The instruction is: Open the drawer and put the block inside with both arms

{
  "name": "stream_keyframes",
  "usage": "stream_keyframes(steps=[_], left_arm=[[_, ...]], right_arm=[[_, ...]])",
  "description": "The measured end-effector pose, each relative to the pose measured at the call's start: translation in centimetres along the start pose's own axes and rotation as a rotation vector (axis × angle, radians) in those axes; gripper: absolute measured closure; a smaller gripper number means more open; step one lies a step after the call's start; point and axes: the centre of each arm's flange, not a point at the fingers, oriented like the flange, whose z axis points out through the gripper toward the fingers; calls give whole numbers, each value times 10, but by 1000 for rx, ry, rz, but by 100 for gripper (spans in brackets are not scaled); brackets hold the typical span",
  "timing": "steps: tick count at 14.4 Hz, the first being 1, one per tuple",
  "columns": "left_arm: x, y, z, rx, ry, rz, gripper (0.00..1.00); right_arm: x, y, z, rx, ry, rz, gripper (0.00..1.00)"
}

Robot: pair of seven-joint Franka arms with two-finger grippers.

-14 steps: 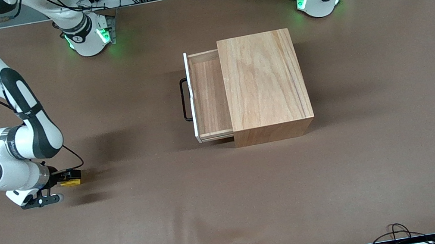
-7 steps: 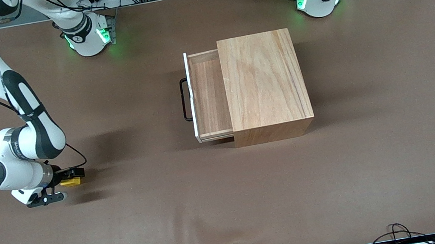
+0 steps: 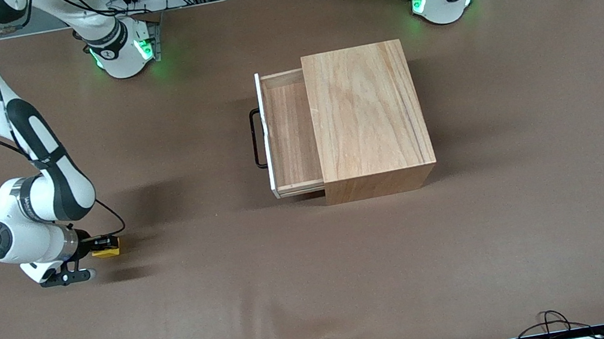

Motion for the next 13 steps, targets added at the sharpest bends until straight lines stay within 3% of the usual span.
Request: stream_keyframes(steps=[8, 12, 13], left_arm=[[-13, 13, 2, -6, -25, 5, 0], [-26, 26, -3, -9, -22, 19, 0], [-27, 27, -2, -9, -23, 18, 0]], right_arm=[[3, 0, -3, -1, 17, 1, 44], [23, -21, -58, -4, 115, -62, 44], [27, -35, -78, -3, 118, -85, 44]])
